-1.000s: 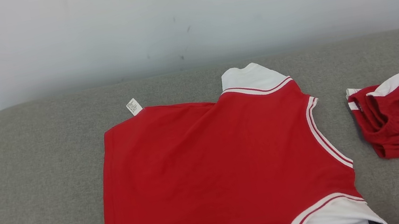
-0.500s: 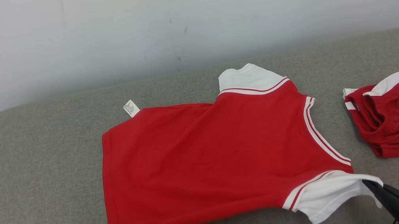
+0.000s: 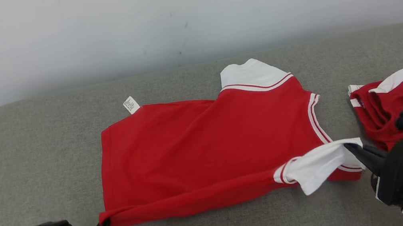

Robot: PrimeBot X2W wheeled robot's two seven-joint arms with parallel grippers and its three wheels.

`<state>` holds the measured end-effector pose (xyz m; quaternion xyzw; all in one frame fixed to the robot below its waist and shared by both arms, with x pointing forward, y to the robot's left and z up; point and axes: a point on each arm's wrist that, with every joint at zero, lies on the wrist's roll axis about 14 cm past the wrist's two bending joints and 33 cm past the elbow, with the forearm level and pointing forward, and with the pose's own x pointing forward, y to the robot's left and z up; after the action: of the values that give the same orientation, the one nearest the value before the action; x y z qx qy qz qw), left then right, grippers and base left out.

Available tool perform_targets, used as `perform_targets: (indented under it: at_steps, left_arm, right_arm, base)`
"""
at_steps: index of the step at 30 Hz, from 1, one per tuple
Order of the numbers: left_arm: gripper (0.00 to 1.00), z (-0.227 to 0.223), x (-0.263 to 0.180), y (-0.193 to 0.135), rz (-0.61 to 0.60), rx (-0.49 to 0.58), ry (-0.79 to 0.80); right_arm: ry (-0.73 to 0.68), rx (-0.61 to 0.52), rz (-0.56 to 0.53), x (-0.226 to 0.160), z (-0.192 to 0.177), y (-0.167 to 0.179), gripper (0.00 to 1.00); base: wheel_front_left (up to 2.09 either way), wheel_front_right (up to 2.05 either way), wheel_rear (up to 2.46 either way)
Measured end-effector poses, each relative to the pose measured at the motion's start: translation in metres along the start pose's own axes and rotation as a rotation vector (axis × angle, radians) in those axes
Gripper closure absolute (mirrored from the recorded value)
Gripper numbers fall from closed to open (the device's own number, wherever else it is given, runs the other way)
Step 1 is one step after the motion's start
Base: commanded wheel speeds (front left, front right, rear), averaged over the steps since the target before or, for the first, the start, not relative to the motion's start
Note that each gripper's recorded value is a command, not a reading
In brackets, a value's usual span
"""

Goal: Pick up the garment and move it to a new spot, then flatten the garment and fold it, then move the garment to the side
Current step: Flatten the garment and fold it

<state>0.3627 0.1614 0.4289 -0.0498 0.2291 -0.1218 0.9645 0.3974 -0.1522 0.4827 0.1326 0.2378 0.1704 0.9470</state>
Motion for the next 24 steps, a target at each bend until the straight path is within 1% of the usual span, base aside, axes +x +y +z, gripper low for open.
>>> perform_targets:
  at_steps: [6, 14, 18, 24]
  left_arm:
    - [1.0, -0.002, 0.005, 0.0, -0.006, 0.012, 0.032]
    - [1.0, 0.009, 0.02, 0.006, -0.005, 0.025, 0.033]
    - [1.0, 0.018, 0.031, 0.005, -0.009, 0.034, 0.026]
    - [1.0, 0.012, 0.044, 0.01, -0.006, 0.037, 0.066]
  right_arm:
    - [0.064, -0.015, 0.006, 0.02, -0.001, 0.0, 1.0]
    - [0.11, -0.032, -0.037, 0.049, 0.006, -0.011, 1.0]
    - [0.149, -0.038, -0.047, 0.061, -0.002, -0.013, 1.0]
    - [0.178, -0.047, -0.037, 0.081, -0.003, -0.009, 1.0]
  base:
    - [0.0, 0.0, 0.0]
    - [0.0, 0.0, 0.0]
    - [0.0, 0.0, 0.0]
    - [0.0, 0.0, 0.0]
